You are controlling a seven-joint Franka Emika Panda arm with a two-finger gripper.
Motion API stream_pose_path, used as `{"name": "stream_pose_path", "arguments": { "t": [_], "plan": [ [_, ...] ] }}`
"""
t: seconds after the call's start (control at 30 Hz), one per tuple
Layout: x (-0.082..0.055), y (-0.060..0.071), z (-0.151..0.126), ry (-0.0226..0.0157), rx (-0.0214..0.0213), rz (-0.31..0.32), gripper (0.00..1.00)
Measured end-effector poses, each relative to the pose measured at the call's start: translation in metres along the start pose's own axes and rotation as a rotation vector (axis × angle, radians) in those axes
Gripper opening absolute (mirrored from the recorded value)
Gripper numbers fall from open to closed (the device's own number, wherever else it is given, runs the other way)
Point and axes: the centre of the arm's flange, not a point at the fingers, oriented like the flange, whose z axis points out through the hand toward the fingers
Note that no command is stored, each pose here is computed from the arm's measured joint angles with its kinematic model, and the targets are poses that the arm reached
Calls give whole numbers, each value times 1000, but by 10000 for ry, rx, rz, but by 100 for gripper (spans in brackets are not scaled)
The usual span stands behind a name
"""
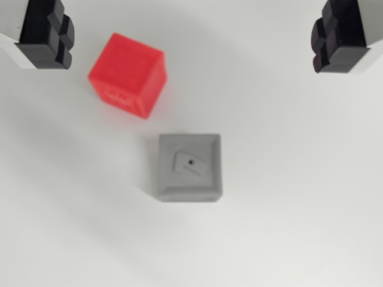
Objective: Destack cube
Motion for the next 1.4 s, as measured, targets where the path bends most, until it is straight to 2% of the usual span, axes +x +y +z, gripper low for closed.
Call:
{"name": "stream_pose_path", "arguments": {
  "t": [0.33,0.43,0.7,0.97,1.1,1.4],
  "plan": [
    [0,0,-39,5,7,-5,100],
    [0,0,-48,-6,9,-6,100],
    [1,0,-74,7,14,-7,100],
    [1,0,-90,-9,14,-9,100],
    [1,0,-96,5,16,-9,100],
    [1,0,-99,-22,14,-11,100]
  ]
}}
